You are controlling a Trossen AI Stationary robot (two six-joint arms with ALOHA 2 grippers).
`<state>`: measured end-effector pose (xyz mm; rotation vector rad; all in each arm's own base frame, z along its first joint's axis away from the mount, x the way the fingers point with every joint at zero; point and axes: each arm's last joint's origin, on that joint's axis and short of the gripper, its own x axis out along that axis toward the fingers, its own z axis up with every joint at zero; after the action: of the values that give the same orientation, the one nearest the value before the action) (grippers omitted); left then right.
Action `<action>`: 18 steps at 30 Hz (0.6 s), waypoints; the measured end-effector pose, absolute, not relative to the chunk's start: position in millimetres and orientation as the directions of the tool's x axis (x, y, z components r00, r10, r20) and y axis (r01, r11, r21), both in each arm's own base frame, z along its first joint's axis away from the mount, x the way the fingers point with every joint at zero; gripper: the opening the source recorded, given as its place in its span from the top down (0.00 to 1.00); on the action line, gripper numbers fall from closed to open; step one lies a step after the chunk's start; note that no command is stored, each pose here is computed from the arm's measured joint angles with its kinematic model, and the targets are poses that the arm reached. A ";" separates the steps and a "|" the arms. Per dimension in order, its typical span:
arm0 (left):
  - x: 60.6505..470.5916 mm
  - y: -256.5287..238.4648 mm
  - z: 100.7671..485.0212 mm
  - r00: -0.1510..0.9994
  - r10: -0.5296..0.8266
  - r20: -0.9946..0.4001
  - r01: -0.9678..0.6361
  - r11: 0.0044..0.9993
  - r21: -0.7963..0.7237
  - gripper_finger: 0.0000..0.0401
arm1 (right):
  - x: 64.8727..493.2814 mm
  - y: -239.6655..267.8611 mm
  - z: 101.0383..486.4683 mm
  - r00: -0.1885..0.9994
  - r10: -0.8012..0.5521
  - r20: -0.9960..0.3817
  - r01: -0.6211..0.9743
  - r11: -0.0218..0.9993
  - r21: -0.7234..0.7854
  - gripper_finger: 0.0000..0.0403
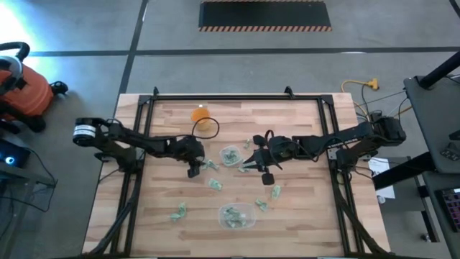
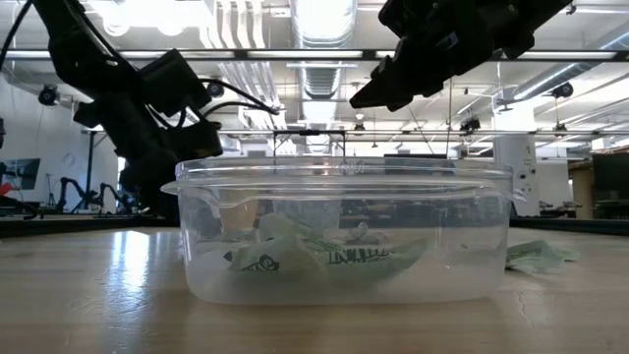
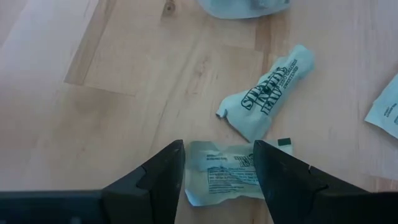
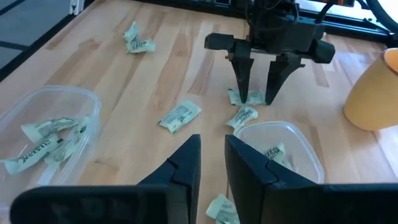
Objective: Pick and place Stevia / Truvia into bins
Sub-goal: Put the white stevia packet into the bottom transparent bin
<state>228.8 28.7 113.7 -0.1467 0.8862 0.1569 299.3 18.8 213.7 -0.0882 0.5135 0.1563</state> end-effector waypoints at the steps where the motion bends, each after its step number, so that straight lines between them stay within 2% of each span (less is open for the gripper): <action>1: 228.8 28.7 113.9 0.623 0.077 -0.779 -0.198 0.978 -0.061 0.58 | 299.2 18.8 213.4 0.858 0.127 -0.497 -0.171 0.984 -0.044 0.85; 14: 227.0 27.4 119.3 0.643 0.069 -0.763 -0.188 0.980 -0.070 0.95 | 298.2 18.7 211.5 0.851 0.126 -0.510 -0.164 0.986 -0.030 0.85; 18: 227.8 24.4 121.2 0.645 0.066 -0.762 -0.178 0.982 -0.065 0.99 | 296.1 18.6 207.9 0.833 0.125 -0.539 -0.163 0.986 -0.023 0.86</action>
<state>227.8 24.4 121.2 -0.1387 0.8599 0.1398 296.1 18.6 207.9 -0.0683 0.5658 0.1525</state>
